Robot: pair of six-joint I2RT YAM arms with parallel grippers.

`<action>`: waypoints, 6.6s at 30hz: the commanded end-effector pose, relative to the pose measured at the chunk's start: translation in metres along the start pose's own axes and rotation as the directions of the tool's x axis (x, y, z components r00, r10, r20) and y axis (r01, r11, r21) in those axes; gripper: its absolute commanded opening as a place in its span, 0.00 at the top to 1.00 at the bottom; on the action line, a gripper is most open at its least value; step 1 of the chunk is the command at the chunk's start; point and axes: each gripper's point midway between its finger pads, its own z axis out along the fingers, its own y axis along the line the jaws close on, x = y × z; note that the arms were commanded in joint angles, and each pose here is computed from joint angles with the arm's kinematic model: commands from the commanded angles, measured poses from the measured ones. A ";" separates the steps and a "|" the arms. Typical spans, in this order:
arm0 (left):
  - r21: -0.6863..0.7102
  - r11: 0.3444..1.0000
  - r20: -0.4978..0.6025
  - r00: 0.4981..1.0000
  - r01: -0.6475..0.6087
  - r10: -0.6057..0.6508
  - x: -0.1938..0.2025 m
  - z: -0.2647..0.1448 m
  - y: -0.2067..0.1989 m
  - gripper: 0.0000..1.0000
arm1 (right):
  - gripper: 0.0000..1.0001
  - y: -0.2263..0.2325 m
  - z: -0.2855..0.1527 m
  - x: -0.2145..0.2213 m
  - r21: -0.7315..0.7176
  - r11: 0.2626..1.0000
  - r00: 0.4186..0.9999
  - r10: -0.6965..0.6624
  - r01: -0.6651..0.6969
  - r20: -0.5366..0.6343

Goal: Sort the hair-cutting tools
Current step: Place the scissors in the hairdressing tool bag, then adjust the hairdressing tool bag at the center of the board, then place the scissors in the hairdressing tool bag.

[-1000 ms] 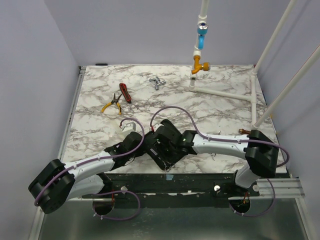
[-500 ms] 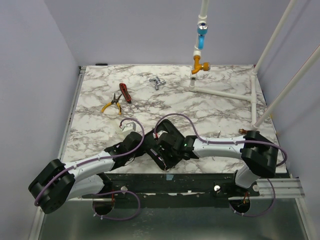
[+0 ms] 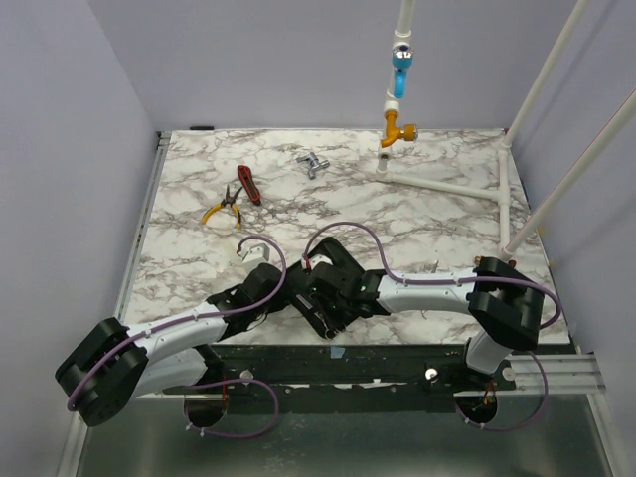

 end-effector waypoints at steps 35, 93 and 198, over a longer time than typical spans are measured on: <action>-0.104 0.988 0.092 0.988 -0.116 0.126 -0.079 -0.007 -0.023 0.20 | 0.38 -0.081 -0.066 0.014 0.076 0.844 0.791 0.462 -0.531 0.401; -0.029 0.996 -0.016 0.996 -0.083 0.083 -0.015 0.006 -0.010 0.46 | 0.37 -0.139 -0.071 -0.061 0.056 0.875 0.809 0.420 -0.482 0.411; 0.036 0.995 -0.066 0.993 -0.097 0.099 0.012 0.014 -0.012 1.00 | 0.86 -0.072 0.001 0.006 -0.022 0.918 0.907 0.395 -0.396 0.150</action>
